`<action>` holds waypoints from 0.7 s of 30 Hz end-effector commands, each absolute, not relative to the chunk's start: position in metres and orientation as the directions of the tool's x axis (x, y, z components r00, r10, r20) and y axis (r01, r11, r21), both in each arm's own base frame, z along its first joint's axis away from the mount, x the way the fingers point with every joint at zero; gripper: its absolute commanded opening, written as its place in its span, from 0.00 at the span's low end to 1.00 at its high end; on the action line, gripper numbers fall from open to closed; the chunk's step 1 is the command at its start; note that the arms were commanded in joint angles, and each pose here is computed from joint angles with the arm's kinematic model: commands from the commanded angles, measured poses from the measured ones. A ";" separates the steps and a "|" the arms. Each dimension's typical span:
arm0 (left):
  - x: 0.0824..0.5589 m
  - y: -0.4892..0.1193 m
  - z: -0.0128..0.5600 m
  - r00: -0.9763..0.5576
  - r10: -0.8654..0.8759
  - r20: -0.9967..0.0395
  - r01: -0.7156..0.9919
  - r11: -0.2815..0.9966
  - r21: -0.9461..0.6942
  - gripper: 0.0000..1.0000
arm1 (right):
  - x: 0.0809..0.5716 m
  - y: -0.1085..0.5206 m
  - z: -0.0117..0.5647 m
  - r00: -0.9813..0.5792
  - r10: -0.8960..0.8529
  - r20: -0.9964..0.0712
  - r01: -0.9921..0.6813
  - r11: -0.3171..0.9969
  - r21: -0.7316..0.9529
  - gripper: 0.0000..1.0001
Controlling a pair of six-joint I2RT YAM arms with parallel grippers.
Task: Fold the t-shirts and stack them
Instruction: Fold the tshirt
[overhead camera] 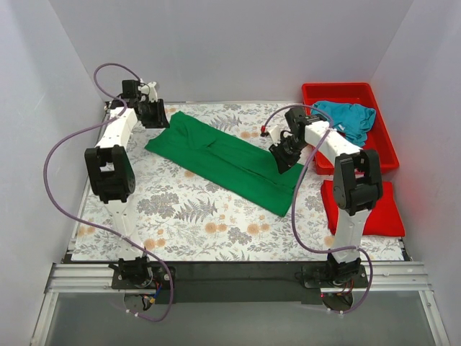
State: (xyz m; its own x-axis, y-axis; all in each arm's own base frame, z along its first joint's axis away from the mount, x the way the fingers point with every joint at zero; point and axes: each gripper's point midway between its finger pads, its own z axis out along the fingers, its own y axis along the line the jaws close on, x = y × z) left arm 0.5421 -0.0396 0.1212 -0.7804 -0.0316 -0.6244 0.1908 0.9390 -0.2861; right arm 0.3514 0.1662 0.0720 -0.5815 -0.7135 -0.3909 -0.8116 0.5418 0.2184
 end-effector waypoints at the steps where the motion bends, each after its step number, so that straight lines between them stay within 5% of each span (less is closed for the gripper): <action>1: 0.516 -0.059 0.180 -0.728 -0.063 -0.683 0.245 0.906 -0.345 0.34 | 0.360 0.152 0.055 -0.559 -0.767 -0.315 -0.827 0.543 0.145 0.26; 12: 0.454 -0.058 0.159 -0.777 -0.062 -0.627 0.207 0.915 -0.347 0.34 | 0.315 0.128 -0.004 -0.509 -0.853 -0.114 -0.859 0.495 0.131 0.17; 21: 0.442 -0.061 0.142 -0.815 -0.031 -0.578 0.206 0.918 -0.340 0.34 | 0.137 0.192 -0.003 -0.191 -0.977 -0.096 -0.930 0.149 0.335 0.16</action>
